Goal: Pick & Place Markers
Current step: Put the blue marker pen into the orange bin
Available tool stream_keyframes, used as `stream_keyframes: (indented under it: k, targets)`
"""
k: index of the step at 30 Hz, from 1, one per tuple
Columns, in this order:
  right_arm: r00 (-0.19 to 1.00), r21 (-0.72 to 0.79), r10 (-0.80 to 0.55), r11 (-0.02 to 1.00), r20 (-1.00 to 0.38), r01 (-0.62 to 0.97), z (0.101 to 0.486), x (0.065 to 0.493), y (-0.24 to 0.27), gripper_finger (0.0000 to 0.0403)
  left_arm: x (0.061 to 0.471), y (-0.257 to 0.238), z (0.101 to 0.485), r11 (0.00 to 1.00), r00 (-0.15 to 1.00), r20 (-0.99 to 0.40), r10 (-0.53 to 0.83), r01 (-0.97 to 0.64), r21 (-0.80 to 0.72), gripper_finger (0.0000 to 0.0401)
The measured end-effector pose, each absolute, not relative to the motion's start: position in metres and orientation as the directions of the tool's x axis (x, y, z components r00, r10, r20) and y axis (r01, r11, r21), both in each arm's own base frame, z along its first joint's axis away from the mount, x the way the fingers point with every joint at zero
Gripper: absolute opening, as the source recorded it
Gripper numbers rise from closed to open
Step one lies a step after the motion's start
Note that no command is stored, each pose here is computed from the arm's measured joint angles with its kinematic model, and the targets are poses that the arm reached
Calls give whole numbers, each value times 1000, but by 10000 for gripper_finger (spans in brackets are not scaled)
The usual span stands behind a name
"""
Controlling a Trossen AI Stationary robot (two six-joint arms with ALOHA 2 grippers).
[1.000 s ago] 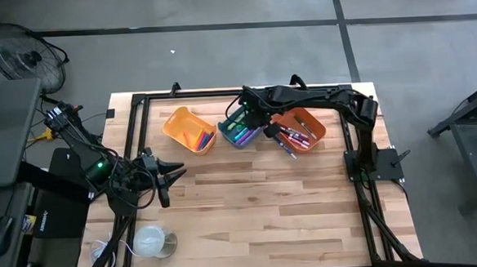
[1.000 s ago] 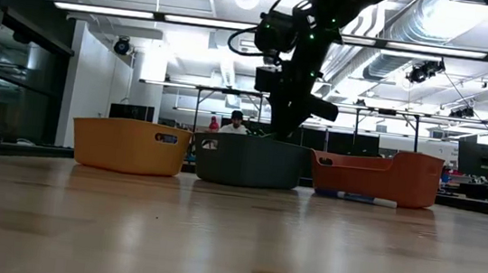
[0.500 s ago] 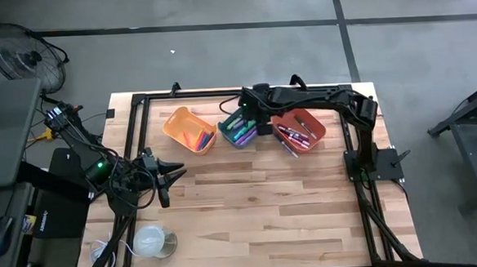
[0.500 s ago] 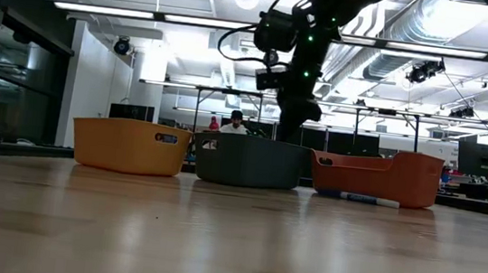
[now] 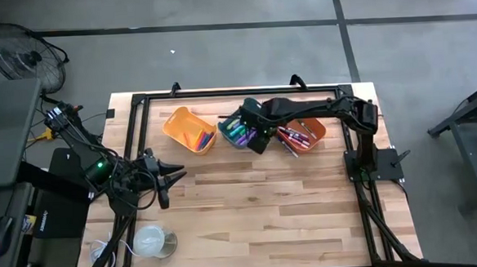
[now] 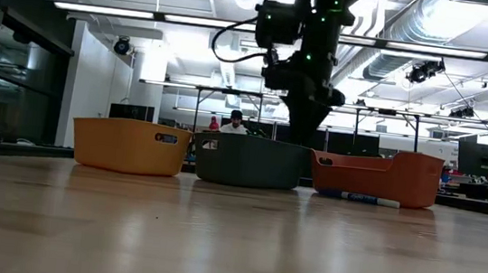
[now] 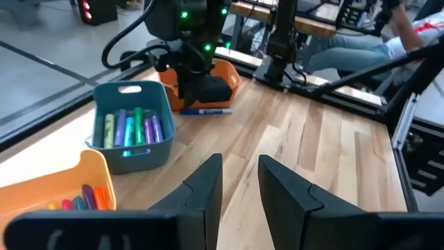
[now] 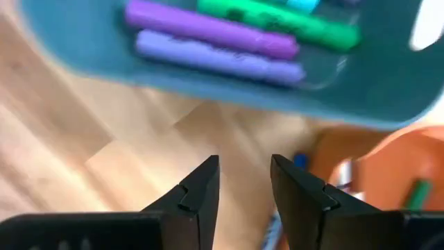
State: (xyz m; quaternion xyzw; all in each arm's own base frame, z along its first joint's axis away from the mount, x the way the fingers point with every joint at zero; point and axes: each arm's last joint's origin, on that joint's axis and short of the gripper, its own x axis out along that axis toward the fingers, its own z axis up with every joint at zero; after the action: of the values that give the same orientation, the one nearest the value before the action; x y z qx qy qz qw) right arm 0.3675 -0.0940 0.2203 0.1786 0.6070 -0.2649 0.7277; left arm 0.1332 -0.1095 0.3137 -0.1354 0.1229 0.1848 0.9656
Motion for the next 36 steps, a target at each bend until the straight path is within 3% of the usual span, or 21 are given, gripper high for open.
stream_keyframes:
  k: [5,9,17,21,27,36]
  targets:
    - [114,-31,-130,782,-985,622,219,370,-75,119,133,-110,313,900,902,-298,313,-382,-209,92]
    - [101,-69,-174,762,-980,644,212,371,-65,119,133,-109,312,902,900,-302,315,-383,-199,92]
    - [-29,-99,-109,722,-994,685,171,350,-48,114,132,-109,311,907,899,-314,306,-375,-191,92]
    - [-61,-102,-83,744,-995,661,161,344,-35,84,132,-109,311,907,899,-314,306,-376,-190,92]
    - [-61,-116,-100,780,-993,615,161,344,-23,8,132,-109,311,907,898,-316,306,-376,-188,92]
    - [-109,-203,-173,746,-979,634,161,339,-41,1,132,-109,311,908,898,-317,304,-374,-188,92]
